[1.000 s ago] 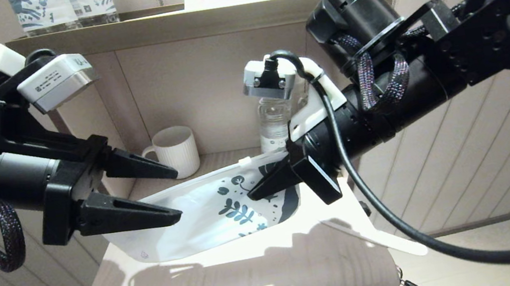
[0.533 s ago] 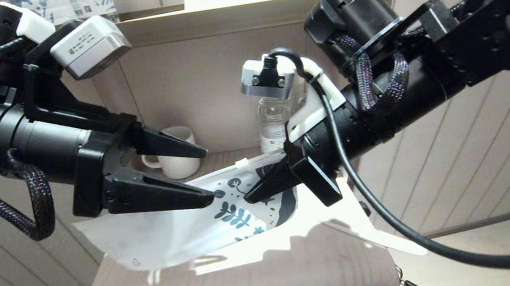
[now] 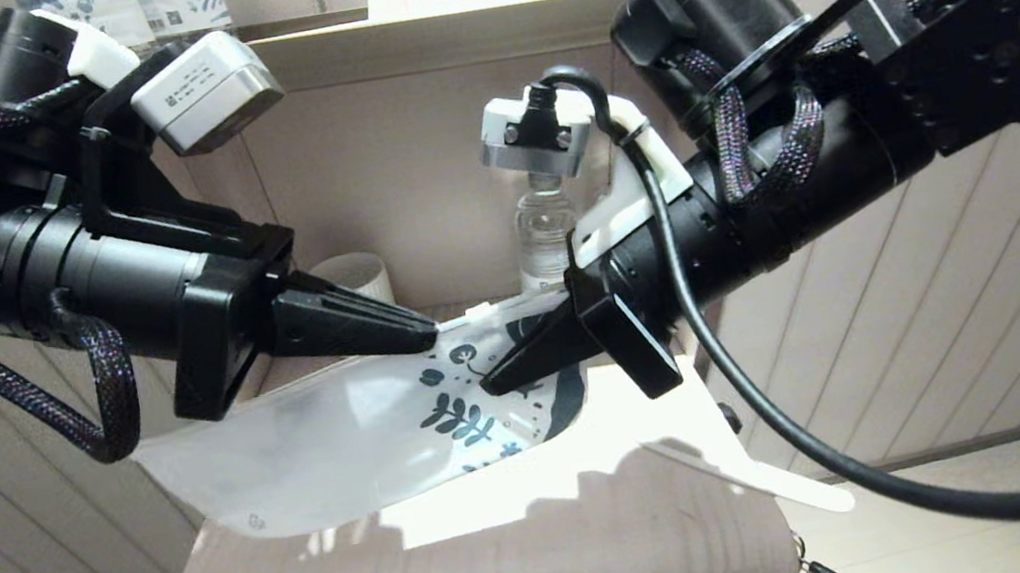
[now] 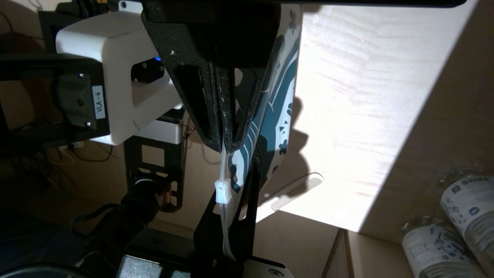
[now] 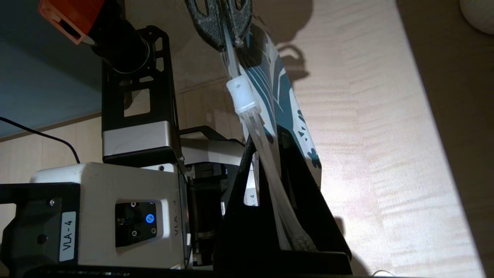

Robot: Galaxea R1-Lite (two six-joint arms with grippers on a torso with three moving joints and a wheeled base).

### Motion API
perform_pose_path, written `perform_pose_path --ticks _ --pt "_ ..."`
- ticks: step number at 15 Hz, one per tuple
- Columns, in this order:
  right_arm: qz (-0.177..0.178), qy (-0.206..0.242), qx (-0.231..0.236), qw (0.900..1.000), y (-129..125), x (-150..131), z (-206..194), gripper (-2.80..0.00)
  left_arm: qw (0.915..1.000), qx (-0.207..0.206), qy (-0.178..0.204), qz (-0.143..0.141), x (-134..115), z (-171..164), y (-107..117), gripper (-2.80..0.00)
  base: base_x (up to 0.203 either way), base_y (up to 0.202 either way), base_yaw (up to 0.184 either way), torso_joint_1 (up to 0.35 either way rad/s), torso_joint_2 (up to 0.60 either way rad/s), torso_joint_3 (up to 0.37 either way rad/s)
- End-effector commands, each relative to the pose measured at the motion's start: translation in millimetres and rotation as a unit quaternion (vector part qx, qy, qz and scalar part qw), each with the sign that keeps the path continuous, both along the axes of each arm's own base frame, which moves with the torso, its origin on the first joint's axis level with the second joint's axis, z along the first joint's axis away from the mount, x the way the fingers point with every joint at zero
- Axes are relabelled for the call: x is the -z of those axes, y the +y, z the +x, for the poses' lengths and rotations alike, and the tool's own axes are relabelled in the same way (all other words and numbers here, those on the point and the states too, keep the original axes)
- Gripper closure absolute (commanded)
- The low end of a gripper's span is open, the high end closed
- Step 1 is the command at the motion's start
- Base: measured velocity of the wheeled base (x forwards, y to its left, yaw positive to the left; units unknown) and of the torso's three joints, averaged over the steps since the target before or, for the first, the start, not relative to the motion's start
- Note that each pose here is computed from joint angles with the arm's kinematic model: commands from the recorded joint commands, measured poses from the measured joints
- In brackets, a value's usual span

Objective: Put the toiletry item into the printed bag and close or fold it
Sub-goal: Open the storage bag

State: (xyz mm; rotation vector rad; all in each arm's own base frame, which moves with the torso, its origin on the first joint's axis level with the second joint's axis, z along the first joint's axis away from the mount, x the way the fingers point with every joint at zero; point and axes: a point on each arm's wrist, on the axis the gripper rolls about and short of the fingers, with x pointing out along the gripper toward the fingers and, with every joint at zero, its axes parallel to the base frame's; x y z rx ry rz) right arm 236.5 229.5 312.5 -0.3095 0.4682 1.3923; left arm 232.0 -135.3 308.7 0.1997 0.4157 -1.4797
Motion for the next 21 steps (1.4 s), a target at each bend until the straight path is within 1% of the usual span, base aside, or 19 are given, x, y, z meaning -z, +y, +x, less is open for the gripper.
perform_pose_path --ticks 1,5,8,9,10,11,17,19,21 --pt "0.001 0.0 -0.002 1.0 1 0 1 0.0 1.0 0.004 0.004 -0.001 3 2 -1 0.0 0.0 0.0 0.0 0.0 0.0 0.0" --pt "0.002 0.004 -0.004 1.0 4 1 3 0.0 1.0 0.004 -0.004 -0.005 -1 -1 1 0.0 0.0 0.0 0.0 0.0 0.0 0.0" --pt "0.0 0.006 -0.004 1.0 3 2 3 0.0 1.0 0.004 0.0 -0.003 1 -2 1 0.0 0.0 0.0 0.0 0.0 0.0 0.0" --pt "0.0 0.005 -0.005 1.0 3 2 2 0.0 1.0 0.003 0.0 -0.003 2 -2 1 -1.67 0.0 0.0 0.0 0.0 0.0 0.0" --pt "0.001 0.005 -0.005 1.0 4 1 3 0.0 1.0 0.002 -0.001 -0.006 0 -1 1 -2.8 0.0 0.0 0.0 0.0 0.0 0.0" --pt "0.001 0.005 -0.005 1.0 4 2 3 0.0 1.0 -0.001 0.005 -0.008 -1 -1 0 -2.8 0.0 0.0 0.0 0.0 0.0 0.0" --pt "0.012 0.025 -0.012 1.0 9 1 4 0.0 0.9998 -0.006 0.01 -0.014 -1 1 -1 -2.8 0.0 0.0 0.0 0.0 0.0 0.0" --pt "0.016 0.03 -0.015 0.999 13 1 3 0.0 0.9995 -0.006 0.022 -0.022 -1 2 -1 -2.8 0.0 0.0 0.0 0.0 0.0 0.0" --pt "0.021 0.034 -0.016 0.999 17 0 2 0.0 0.9993 -0.009 0.023 -0.029 -2 4 -2 -2.8 0.0 0.0 0.0 0.0 0.0 0.0"
